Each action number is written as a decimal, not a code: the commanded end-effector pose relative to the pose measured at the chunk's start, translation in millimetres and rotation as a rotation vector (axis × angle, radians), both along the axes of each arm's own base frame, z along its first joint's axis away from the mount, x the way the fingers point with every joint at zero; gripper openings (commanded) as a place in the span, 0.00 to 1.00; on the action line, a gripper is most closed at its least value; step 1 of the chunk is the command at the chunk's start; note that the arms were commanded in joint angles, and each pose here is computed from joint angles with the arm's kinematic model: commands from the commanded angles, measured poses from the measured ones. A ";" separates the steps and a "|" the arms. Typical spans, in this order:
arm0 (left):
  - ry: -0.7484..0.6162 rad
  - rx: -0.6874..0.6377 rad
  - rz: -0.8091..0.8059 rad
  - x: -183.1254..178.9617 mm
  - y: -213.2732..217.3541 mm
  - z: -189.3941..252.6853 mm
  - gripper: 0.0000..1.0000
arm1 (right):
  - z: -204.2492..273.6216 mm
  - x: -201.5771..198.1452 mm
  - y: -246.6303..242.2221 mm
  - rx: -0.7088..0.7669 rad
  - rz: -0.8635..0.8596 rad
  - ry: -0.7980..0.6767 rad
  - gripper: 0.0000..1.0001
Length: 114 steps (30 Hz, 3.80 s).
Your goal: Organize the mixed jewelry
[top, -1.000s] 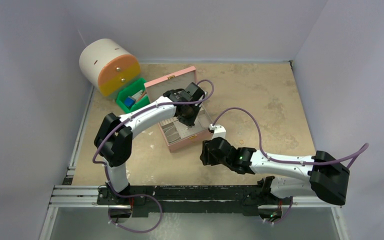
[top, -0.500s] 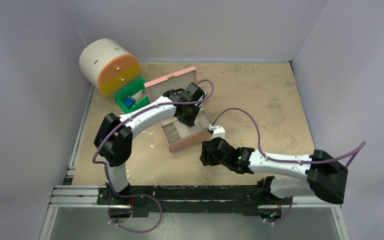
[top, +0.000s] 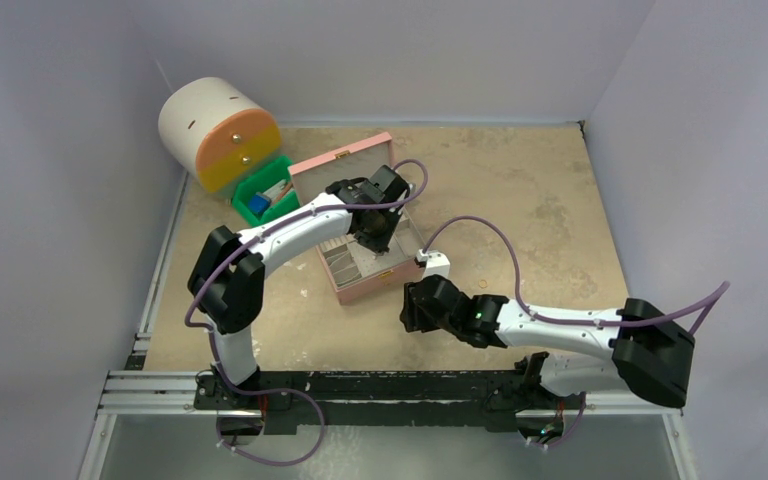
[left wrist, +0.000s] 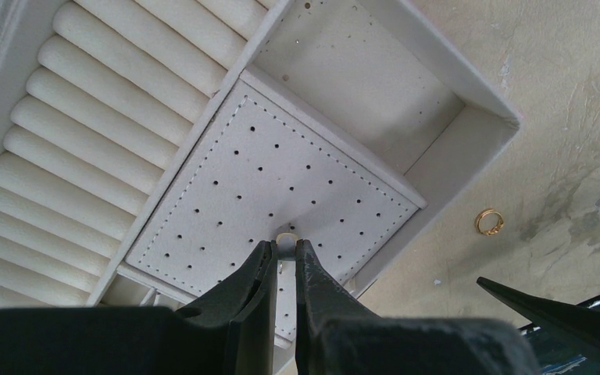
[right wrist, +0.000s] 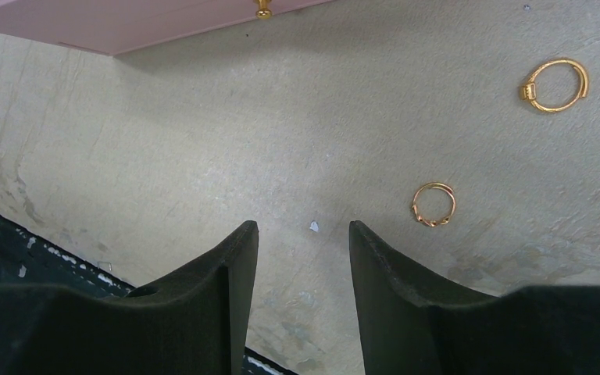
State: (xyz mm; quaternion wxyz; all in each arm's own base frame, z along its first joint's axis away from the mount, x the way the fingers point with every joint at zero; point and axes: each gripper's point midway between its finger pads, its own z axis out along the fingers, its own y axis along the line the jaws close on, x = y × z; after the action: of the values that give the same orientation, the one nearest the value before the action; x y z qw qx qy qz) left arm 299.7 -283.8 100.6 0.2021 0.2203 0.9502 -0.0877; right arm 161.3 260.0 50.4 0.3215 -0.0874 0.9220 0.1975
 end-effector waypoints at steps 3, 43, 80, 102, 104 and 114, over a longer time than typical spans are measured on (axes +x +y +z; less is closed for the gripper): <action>-0.034 -0.035 -0.010 1.7 0.6 11.3 0.00 | 11.0 4.9 10.6 0.035 0.000 -0.017 0.49; -0.047 -0.071 -0.012 0.5 -2.7 20.2 0.00 | 6.9 6.0 16.0 0.027 0.007 -0.006 0.49; -0.019 -0.006 0.002 6.5 0.1 -5.2 0.00 | 6.4 3.8 12.2 0.034 0.005 -0.007 0.50; -0.068 -0.068 -0.009 7.2 -4.5 16.7 0.29 | 12.6 4.6 12.9 0.041 0.003 -0.012 0.52; -0.080 -0.084 -0.013 7.5 -6.1 22.0 0.29 | 15.8 4.9 11.1 0.039 0.000 -0.016 0.52; -0.143 -0.176 -0.024 5.7 -11.2 51.7 0.29 | 34.5 9.9 -14.5 -0.014 -0.045 -0.076 0.52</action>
State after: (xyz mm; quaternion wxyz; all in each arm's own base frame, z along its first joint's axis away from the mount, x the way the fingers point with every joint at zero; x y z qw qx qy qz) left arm 299.4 -287.3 116.8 0.2365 0.2187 0.9392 -0.1190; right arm 158.6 255.3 62.4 0.3239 -0.0885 0.9200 0.2020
